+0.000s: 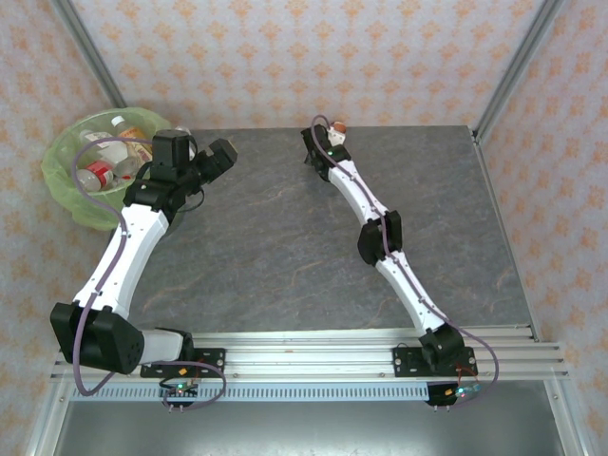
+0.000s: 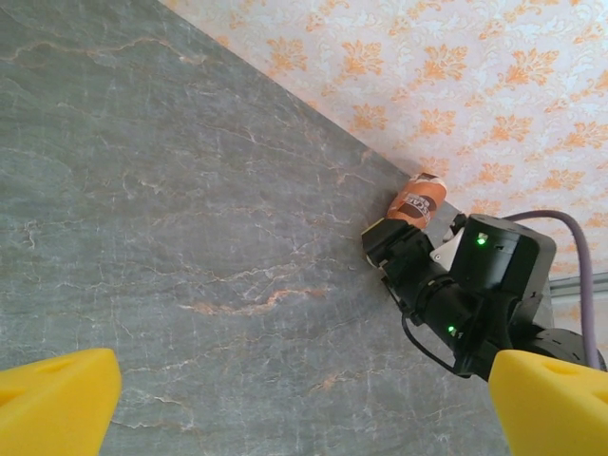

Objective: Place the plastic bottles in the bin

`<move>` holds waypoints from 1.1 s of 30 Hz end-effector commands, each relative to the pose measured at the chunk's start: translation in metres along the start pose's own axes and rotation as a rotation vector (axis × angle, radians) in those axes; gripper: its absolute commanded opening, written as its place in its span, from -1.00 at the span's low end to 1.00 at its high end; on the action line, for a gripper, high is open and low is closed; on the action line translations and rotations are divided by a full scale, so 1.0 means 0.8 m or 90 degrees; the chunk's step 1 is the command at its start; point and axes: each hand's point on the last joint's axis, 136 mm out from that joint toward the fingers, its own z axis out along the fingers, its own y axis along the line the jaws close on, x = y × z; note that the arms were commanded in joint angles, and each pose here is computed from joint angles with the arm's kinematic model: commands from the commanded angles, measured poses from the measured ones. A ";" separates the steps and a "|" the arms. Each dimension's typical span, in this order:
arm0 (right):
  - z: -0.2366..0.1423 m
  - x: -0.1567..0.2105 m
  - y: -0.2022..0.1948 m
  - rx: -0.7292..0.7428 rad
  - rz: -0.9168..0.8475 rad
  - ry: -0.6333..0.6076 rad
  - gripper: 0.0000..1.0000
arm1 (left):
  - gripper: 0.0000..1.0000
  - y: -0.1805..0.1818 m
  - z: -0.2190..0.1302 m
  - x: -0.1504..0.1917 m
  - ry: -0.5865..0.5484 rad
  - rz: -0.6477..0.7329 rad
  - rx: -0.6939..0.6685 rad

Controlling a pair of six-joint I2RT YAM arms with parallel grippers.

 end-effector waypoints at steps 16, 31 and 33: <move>-0.021 -0.010 -0.003 0.001 -0.012 0.008 -0.55 | 1.00 0.012 -0.005 0.011 0.006 0.021 -0.020; -0.123 -0.038 0.068 -0.166 -0.152 0.039 -1.00 | 1.00 0.012 -0.022 0.017 0.000 0.019 -0.005; -0.136 -0.045 0.069 -0.176 -0.172 0.038 -1.00 | 1.00 0.012 -0.022 0.017 -0.001 0.017 -0.004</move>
